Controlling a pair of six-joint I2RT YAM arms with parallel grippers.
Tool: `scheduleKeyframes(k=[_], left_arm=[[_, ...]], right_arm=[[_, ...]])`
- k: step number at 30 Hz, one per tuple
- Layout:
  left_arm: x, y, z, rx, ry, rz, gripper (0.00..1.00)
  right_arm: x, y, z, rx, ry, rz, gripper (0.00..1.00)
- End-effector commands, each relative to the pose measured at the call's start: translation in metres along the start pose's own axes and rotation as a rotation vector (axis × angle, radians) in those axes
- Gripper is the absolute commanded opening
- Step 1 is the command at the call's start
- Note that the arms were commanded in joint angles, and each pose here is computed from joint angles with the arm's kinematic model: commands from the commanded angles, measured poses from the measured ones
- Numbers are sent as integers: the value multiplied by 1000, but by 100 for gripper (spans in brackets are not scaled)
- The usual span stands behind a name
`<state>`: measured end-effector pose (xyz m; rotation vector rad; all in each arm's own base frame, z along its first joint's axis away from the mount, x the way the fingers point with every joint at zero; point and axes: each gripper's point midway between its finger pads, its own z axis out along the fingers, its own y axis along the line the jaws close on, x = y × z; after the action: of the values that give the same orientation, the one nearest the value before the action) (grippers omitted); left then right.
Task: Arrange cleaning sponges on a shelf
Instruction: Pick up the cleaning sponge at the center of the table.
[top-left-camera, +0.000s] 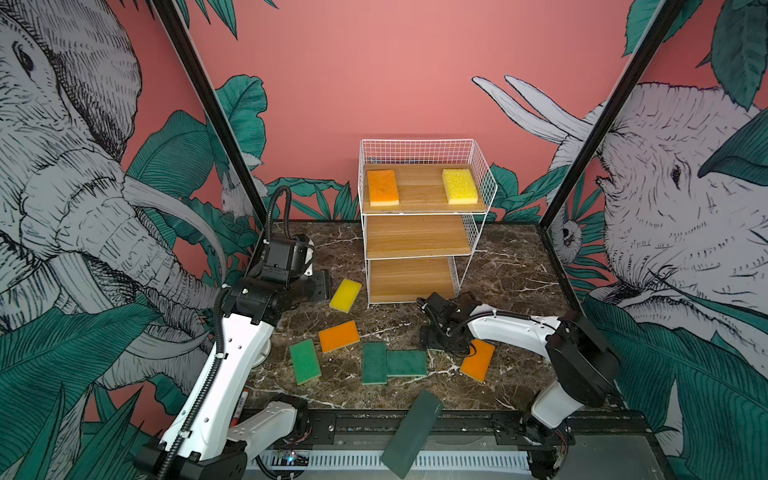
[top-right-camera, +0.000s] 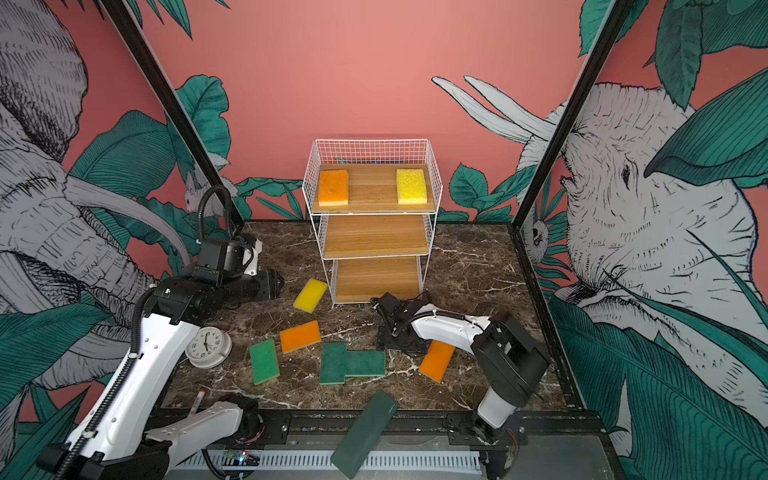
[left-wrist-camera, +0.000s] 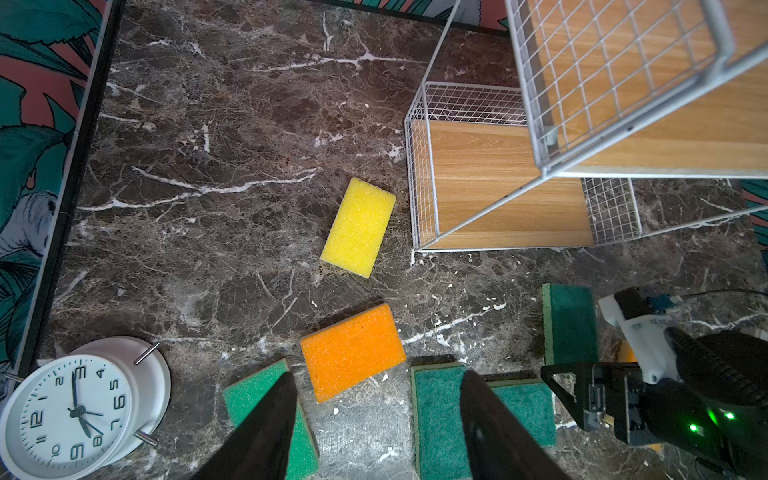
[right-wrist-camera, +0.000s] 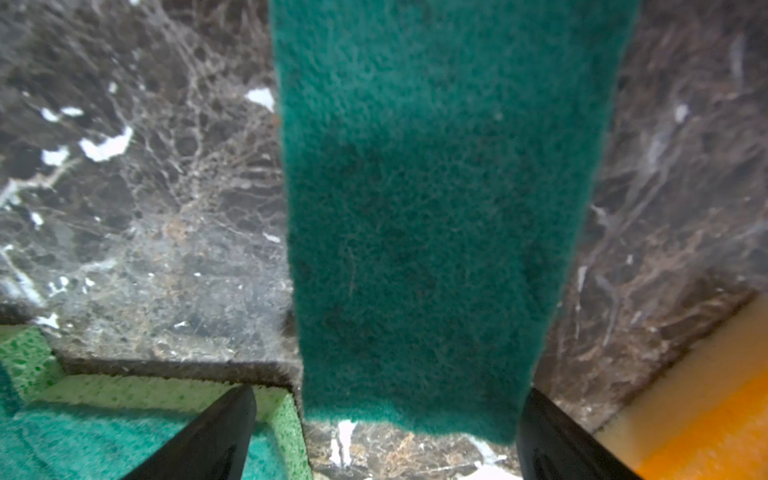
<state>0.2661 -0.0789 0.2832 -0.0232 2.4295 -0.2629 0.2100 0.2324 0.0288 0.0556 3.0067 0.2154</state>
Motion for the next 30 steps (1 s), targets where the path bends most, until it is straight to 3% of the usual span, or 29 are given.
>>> scheduleKeyframes(k=[1,20,30], left_arm=[[0,0,-3,11,-12,-3,64],[-1,-4,3,32,-7,-26,63],[-7,-9,-2,54,-26,-37,62]], right_arm=[[-5,-1,-1,11,-6,-2,98],[-7,-13,8,15,21,30,88],[-3,-11,14,7,53,23,72]])
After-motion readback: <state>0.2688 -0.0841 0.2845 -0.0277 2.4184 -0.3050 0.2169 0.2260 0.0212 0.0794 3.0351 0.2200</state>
